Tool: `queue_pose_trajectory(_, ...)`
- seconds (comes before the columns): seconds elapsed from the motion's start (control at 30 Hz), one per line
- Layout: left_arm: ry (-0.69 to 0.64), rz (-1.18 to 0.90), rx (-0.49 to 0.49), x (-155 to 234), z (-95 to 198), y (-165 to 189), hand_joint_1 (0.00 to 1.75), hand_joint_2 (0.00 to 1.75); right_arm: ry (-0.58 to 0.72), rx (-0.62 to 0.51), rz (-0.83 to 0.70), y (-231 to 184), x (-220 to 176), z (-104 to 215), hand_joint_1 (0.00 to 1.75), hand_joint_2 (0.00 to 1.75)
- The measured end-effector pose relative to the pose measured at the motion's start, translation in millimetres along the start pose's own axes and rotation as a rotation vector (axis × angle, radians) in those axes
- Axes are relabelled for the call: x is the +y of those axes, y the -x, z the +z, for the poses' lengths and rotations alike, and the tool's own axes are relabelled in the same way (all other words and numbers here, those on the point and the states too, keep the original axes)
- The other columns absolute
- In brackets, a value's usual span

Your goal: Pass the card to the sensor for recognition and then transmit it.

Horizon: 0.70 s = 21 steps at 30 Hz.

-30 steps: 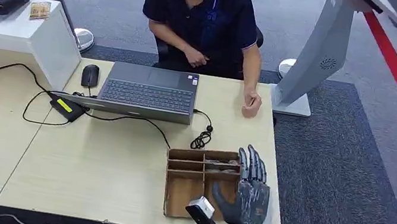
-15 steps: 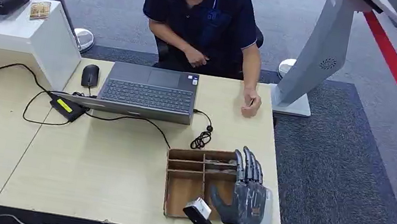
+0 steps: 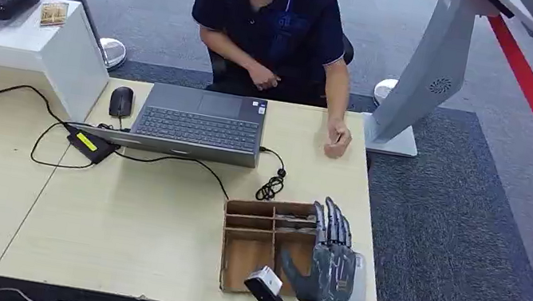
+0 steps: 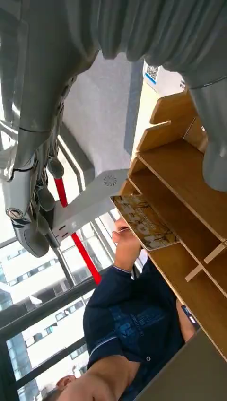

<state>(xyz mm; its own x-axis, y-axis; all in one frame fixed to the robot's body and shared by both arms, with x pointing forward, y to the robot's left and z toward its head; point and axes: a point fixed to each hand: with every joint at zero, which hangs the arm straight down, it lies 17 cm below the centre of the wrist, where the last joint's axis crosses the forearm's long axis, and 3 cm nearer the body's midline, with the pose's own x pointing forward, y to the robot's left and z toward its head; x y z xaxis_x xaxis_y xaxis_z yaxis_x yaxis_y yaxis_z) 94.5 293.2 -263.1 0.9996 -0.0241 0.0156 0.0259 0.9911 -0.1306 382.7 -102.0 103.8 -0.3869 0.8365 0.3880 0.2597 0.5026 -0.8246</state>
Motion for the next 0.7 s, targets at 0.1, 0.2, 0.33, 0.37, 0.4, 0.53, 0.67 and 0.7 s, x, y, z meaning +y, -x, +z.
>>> queue_pose_trajectory(0.1, 0.0, -0.003, 0.0, 0.0, 0.0, 0.1, 0.0, 0.0, 0.0, -0.001, 0.001, -0.2, 0.0, -0.2, 0.0, 1.75)
queue_pose_trajectory(0.2, 0.003, -0.008, 0.001, -0.7, 0.1, 0.4, 0.0, 0.0, -0.002, -0.002, 0.002, -0.2, 0.8, 0.1, 0.0, 1.75)
queue_pose_trajectory(0.33, 0.004, -0.011, 0.001, -0.7, 0.2, 0.5, 0.0, 0.0, -0.007, -0.004, 0.005, -0.3, 2.4, 0.4, 0.0, 1.75)
queue_pose_trajectory(0.37, 0.004, -0.012, 0.001, -0.4, 0.3, 0.5, 0.0, 0.0, -0.009, -0.004, 0.006, -0.3, 2.9, 0.4, 0.0, 1.75)
queue_pose_trajectory(0.4, 0.004, -0.014, 0.001, -0.2, 0.3, 0.7, 0.0, 0.0, -0.011, -0.004, 0.008, -0.1, 3.7, 0.4, 0.0, 1.75)
queue_pose_trajectory(0.53, 0.004, -0.017, 0.001, 0.6, 0.5, 0.8, 0.0, 0.0, -0.016, -0.001, 0.011, 0.4, 5.2, 0.3, 0.0, 1.75)
queue_pose_trajectory(0.67, 0.003, -0.02, 0.001, 1.4, 0.6, 0.8, 0.0, 0.0, -0.018, -0.002, 0.012, 0.2, 6.2, -0.6, 0.0, 1.75)
queue_pose_trajectory(0.7, 0.003, -0.02, 0.001, 1.8, 0.7, 0.8, 0.0, 0.0, -0.017, -0.002, 0.012, 0.1, 6.0, -1.2, 0.0, 1.75)
